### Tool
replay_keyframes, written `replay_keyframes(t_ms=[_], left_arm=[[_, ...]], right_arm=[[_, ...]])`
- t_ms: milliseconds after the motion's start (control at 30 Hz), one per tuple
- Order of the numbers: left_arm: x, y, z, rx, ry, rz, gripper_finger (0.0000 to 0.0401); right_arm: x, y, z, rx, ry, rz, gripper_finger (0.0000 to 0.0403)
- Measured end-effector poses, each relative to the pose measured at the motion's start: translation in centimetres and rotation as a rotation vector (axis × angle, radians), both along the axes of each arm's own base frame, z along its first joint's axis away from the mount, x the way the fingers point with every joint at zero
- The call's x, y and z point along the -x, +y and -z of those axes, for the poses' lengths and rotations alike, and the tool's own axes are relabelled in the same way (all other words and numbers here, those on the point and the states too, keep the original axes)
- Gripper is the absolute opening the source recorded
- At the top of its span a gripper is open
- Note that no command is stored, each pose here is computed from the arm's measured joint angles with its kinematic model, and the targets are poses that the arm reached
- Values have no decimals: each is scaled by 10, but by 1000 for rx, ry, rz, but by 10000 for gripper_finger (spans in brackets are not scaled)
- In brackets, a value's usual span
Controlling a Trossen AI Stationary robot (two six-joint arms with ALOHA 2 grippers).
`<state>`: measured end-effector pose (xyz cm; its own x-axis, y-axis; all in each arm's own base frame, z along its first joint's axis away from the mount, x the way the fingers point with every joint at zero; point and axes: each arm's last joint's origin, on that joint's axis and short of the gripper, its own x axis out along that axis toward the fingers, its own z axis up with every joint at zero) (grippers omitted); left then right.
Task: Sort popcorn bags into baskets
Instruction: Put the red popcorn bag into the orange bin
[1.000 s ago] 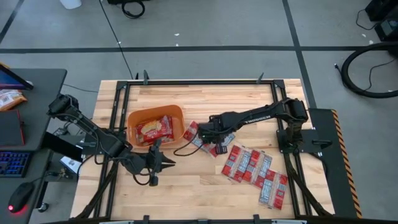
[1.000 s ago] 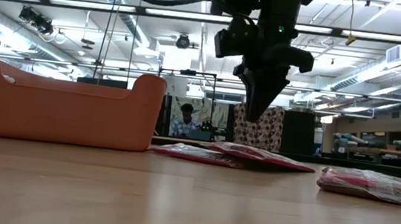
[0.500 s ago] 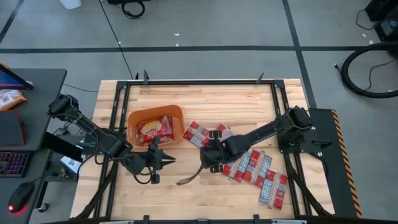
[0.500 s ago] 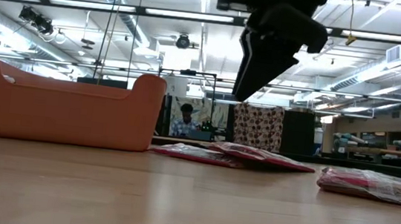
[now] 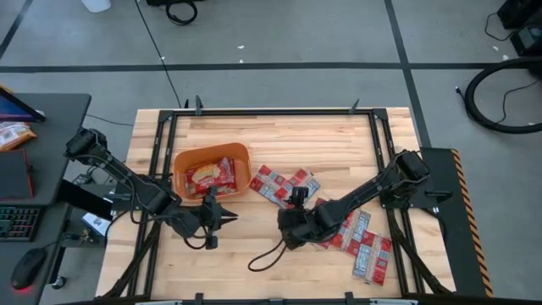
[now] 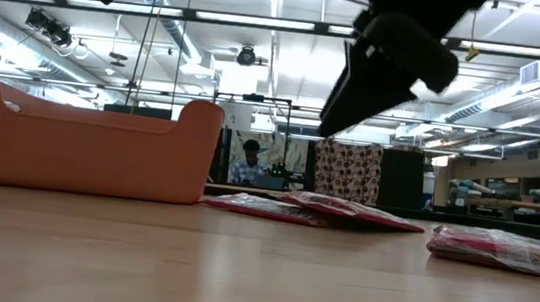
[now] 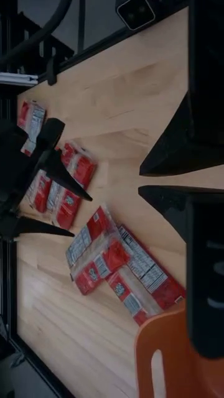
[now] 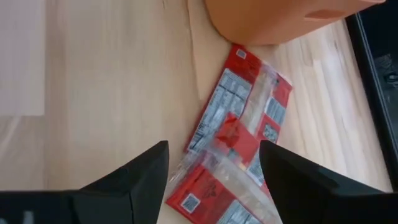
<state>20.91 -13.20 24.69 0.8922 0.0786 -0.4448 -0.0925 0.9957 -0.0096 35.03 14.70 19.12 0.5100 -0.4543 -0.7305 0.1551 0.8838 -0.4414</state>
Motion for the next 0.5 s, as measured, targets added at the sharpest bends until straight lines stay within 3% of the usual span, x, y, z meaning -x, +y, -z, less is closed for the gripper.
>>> replay_keyframes(t_ms=[500], left_arm=[[1, -1, 2, 22, 28, 41, 39]], right_arm=[[24, 0, 56, 11, -67, -34, 256]])
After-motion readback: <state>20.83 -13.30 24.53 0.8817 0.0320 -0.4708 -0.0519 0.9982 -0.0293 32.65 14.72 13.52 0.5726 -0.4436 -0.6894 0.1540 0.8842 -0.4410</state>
